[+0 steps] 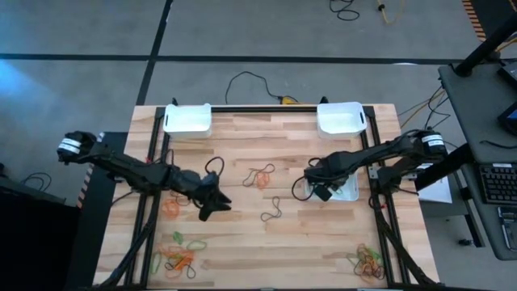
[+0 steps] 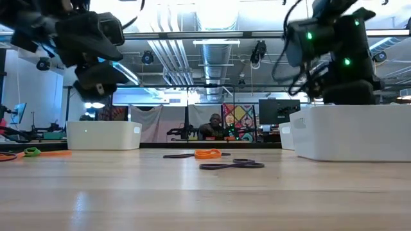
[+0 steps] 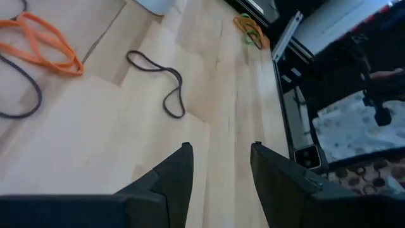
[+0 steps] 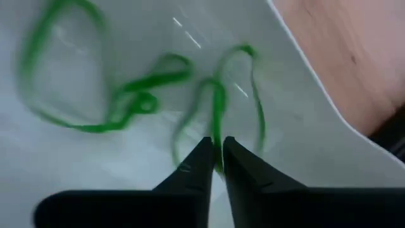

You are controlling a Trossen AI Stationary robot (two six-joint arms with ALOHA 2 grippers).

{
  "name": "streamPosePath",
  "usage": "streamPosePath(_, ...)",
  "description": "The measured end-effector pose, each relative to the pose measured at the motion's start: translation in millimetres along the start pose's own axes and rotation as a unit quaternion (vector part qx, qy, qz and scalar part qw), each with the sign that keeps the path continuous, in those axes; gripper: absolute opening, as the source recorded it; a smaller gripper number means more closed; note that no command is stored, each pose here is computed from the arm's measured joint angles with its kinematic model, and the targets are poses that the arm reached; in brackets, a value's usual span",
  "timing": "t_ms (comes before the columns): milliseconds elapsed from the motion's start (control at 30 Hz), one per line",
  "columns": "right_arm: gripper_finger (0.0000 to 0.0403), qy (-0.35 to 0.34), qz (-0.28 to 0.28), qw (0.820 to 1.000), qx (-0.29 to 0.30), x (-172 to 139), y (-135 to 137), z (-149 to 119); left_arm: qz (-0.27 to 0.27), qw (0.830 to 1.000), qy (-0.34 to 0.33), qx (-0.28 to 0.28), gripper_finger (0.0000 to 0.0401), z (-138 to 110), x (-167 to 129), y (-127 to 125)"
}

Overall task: Sort rubber bands into baskets
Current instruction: Put the green rubber band into the bottom white bin

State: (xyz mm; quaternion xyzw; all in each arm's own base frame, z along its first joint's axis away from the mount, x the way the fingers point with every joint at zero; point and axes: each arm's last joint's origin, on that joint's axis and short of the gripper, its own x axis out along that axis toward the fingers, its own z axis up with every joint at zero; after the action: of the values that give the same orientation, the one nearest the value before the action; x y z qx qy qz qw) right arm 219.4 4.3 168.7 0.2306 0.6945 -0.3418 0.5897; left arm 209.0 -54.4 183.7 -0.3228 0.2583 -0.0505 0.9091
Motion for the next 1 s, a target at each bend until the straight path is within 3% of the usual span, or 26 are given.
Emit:
streamPosePath(233,0.0142,0.01,0.008,1.0,0.002,-9,0,-1,-0.001,1.0,-0.006,-0.014,0.0142,-3,0,-9)
streamPosePath(367,0.0184,-0.005,0.022,1.0,0.0,-41,4,-2,-0.007,1.0,-0.012,-0.014,0.0142,1,0,-13)
streamPosePath(500,0.02,-0.04,0.063,0.997,0.011,-86,13,-17,-0.017,1.0,-0.022,-0.014,0.0142,9,0,-20)
streamPosePath(633,0.0197,-0.067,0.129,0.989,0.027,-121,33,-51,-0.025,0.999,-0.03,-0.014,0.0142,17,-1,-28)
streamPosePath(733,0.0194,-0.048,0.173,0.983,0.028,-131,52,-87,-0.032,0.999,-0.037,-0.015,0.0142,22,-1,-33)
streamPosePath(833,0.0194,-0.014,0.189,0.982,0.023,-123,74,-125,-0.036,0.999,-0.036,-0.018,0.0142,23,0,-36)
streamPosePath(1000,0.0188,0.004,0.157,0.987,-0.027,-87,106,-170,-0.034,0.999,-0.016,-0.03,0.0142,16,7,-38)
